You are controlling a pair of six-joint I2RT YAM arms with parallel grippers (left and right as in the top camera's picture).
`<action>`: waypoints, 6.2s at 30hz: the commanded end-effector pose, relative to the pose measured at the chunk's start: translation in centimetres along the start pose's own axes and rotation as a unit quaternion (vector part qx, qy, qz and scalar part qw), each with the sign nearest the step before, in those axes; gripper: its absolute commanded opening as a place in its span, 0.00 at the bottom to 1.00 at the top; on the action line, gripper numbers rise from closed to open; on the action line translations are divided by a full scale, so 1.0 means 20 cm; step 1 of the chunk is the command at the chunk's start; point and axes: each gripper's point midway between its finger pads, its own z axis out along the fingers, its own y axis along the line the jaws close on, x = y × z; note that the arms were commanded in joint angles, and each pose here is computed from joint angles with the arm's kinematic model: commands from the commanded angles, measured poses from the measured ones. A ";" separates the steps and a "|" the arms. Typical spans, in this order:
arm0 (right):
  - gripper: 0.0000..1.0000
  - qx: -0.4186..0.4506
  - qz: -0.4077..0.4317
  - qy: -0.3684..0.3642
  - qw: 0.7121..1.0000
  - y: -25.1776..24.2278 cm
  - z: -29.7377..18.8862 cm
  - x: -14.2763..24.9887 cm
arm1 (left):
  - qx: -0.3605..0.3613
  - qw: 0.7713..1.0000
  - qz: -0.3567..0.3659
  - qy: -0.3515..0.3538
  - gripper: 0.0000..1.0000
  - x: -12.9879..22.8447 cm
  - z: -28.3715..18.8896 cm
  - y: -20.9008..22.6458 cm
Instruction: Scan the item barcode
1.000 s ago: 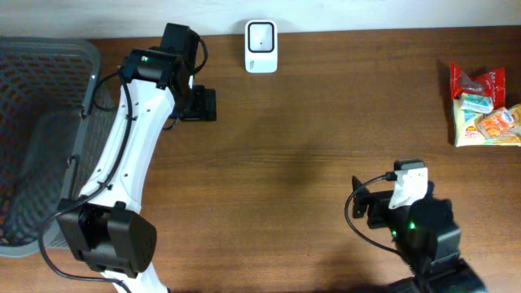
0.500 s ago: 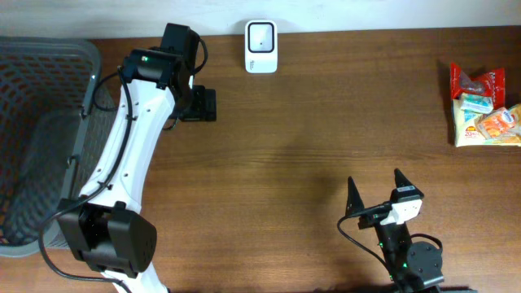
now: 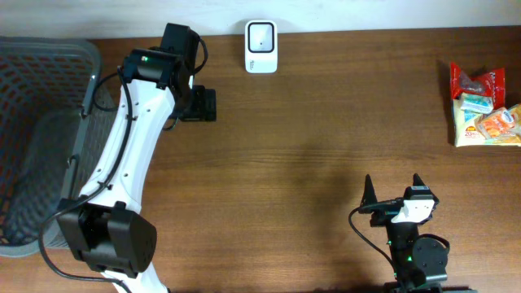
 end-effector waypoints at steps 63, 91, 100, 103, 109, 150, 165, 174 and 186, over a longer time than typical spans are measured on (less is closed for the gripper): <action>0.99 -0.007 -0.004 0.003 1.000 0.01 0.00 0.02 | 0.072 0.829 0.052 -0.553 0.99 0.78 0.00 0.20; 0.99 -0.007 -0.004 0.003 1.000 0.01 0.00 0.02 | 0.018 0.822 -0.048 -0.567 0.99 0.81 -0.03 0.44; 0.99 -0.007 -0.004 0.003 1.000 0.01 0.00 0.02 | 0.017 0.823 -0.038 -0.567 0.99 0.81 -0.03 0.43; 0.99 -0.007 -0.004 0.003 1.000 0.01 0.00 0.02 | 0.017 0.822 -0.039 -0.568 0.99 0.80 -0.03 0.43; 0.99 -0.007 -0.004 0.003 1.000 0.01 0.00 0.02 | 0.017 0.822 -0.038 -0.568 0.99 0.80 -0.03 0.43; 0.99 -0.007 -0.004 0.003 1.000 0.01 0.00 0.02 | 0.017 0.822 -0.039 -0.568 0.99 0.80 -0.03 0.43; 0.99 -0.007 -0.004 0.003 1.000 0.01 0.00 0.02 | 0.017 0.822 -0.038 -0.568 0.99 0.80 -0.03 0.43; 0.99 -0.007 -0.004 0.003 1.000 0.01 0.00 0.02 | 0.017 0.822 -0.038 -0.568 0.99 0.80 -0.03 0.43; 0.98 -0.007 -0.004 0.003 1.000 0.01 0.00 0.02 | 0.017 0.822 -0.038 -0.568 0.99 0.80 -0.03 0.43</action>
